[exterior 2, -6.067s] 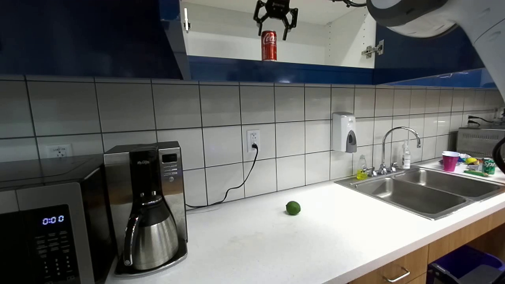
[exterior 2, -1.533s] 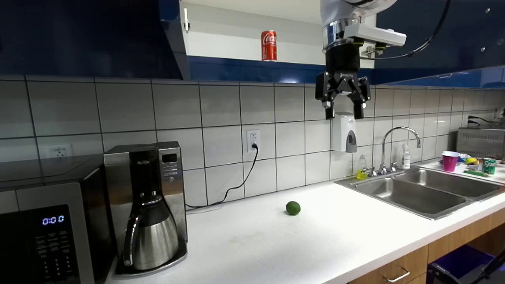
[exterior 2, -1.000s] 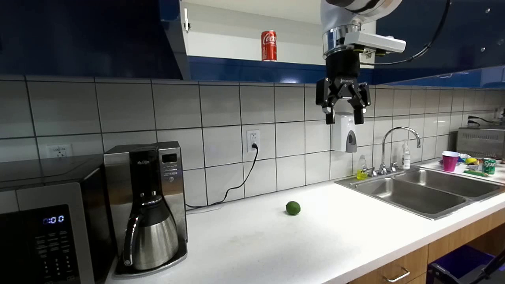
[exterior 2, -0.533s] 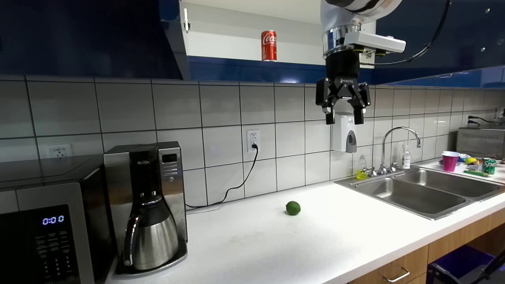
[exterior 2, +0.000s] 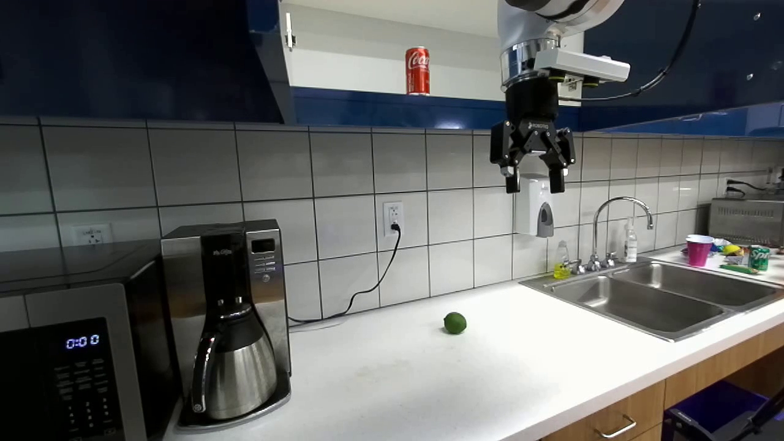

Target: Put the can in the top cabinet

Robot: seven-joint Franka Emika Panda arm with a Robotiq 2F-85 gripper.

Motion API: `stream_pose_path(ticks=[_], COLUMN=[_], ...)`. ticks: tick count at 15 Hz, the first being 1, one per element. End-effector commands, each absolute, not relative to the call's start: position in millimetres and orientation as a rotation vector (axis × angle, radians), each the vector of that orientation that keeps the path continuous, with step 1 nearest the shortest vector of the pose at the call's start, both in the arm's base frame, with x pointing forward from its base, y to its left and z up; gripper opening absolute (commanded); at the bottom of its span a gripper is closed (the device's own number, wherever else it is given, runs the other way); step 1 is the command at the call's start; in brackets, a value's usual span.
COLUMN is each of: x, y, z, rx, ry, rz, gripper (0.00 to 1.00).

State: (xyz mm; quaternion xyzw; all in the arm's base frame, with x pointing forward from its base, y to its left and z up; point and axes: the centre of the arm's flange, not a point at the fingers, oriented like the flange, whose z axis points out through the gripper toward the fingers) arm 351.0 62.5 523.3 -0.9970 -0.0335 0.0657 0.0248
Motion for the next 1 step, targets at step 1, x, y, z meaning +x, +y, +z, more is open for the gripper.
stream_pose_path(ticks=[1], x=[351.0], y=[62.5], z=[523.3], rx=[-3.084], ry=[-0.104], rz=[0.203], gripper=[1.00])
